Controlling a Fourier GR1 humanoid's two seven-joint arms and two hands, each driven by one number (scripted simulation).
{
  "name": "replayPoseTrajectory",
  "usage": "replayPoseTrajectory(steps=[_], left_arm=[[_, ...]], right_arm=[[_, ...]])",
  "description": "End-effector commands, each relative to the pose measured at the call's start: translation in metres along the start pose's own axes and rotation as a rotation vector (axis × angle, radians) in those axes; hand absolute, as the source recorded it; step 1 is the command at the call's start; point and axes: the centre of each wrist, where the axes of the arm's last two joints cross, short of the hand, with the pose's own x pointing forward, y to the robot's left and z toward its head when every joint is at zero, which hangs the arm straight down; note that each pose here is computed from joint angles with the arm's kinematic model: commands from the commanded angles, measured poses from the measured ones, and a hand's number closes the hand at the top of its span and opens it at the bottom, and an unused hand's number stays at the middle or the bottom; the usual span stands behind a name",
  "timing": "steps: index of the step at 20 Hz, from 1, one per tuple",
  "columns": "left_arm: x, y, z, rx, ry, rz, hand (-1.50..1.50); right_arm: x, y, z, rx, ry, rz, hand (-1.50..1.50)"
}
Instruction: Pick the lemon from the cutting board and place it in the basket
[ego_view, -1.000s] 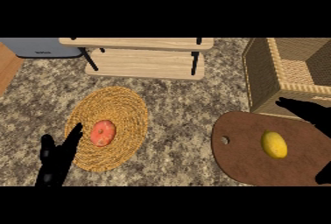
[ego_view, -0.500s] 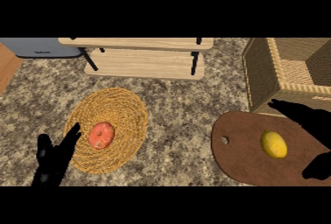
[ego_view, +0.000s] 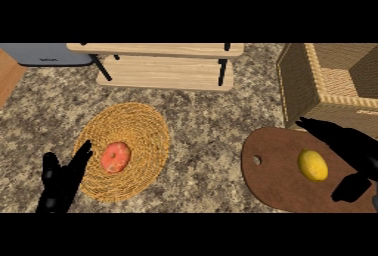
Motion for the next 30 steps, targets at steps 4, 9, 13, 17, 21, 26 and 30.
replayPoseTrajectory(steps=[4, 9, 13, 17, 21, 26, 30], left_arm=[[-0.005, 0.016, -0.006, 0.005, 0.047, 0.001, 0.0], [-0.017, -0.022, -0.001, 0.005, 0.059, 0.008, 0.0], [-0.014, -0.02, -0.002, -0.009, 0.041, 0.005, 0.0], [0.001, -0.003, -0.015, 0.001, 0.047, 0.013, 0.0], [-0.01, 0.005, -0.005, -0.018, 0.047, -0.004, 0.0], [-0.028, -0.002, -0.003, 0.004, 0.055, 0.004, 0.0], [-0.016, -0.011, 0.002, -0.007, 0.055, 0.008, 0.0]], right_arm=[[-0.015, 0.019, -0.001, 0.078, 0.049, 0.057, -1.5], [-0.009, 0.021, -0.014, 0.078, 0.052, 0.035, -1.5], [-0.02, 0.034, -0.018, 0.093, 0.045, 0.038, -1.5], [-0.006, 0.031, -0.026, 0.066, 0.043, 0.031, -1.5], [-0.014, 0.04, -0.035, 0.051, 0.055, 0.039, -1.5], [-0.032, 0.054, -0.023, 0.023, -0.023, 0.156, 1.5], [-0.006, 0.039, -0.033, -0.006, -0.034, 0.199, 1.5]])
